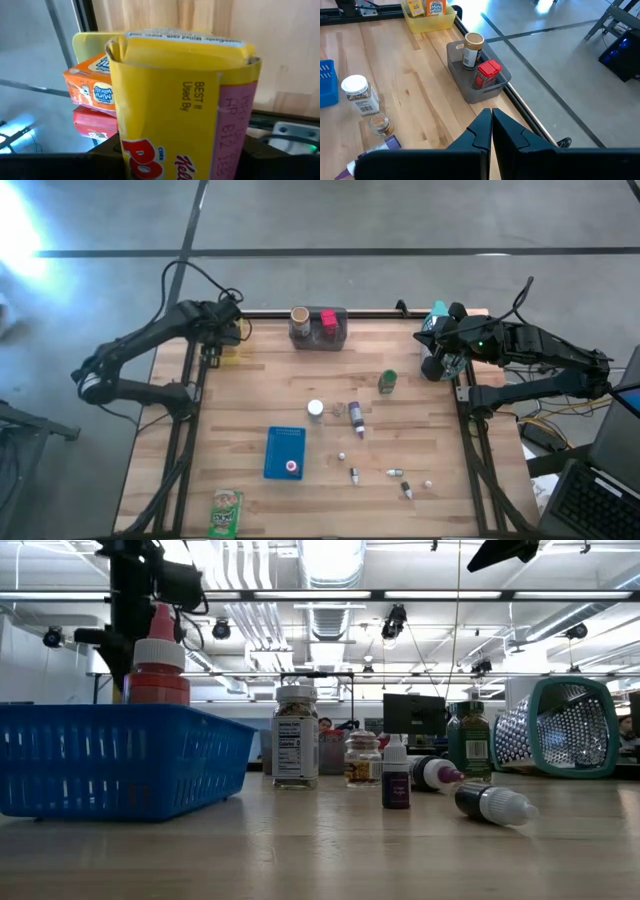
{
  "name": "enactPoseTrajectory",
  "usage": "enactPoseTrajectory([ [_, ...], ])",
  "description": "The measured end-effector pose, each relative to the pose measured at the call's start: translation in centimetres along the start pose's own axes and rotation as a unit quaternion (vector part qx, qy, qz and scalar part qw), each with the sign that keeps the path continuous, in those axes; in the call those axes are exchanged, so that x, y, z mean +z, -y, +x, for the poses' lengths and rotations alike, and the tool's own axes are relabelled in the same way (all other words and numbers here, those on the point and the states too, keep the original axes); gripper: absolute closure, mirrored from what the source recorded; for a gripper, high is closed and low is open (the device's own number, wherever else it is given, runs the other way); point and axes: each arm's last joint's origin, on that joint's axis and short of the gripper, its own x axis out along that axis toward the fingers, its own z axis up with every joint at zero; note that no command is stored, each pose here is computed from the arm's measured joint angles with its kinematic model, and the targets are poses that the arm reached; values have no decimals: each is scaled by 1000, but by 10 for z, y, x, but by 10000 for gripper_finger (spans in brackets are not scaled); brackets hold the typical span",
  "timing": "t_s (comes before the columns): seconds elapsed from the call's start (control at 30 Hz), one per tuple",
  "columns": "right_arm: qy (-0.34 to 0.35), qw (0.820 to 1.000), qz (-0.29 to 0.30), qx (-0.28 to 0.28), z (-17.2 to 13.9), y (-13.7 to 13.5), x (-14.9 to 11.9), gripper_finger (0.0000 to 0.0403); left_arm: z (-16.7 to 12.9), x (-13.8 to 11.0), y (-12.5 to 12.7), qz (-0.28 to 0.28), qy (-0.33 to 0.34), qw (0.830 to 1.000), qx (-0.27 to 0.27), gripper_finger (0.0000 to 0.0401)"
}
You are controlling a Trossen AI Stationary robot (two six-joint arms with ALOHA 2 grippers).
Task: Pick & Place Kitchen Items
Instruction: Put the yellow cereal box into the yellow bin
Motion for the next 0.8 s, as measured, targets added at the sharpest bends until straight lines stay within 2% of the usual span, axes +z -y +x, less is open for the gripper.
enactPoseTrajectory([
  [0.57, 0, 1000, 0, 0, 0, 0, 0, 394, 45, -3, 9, -9, -7, 1000, 3, 223],
  [0.8, 0, 1000, 1, 0, 0, 0, 0, 394, 50, -7, 5, -46, -6, 999, 14, 223],
])
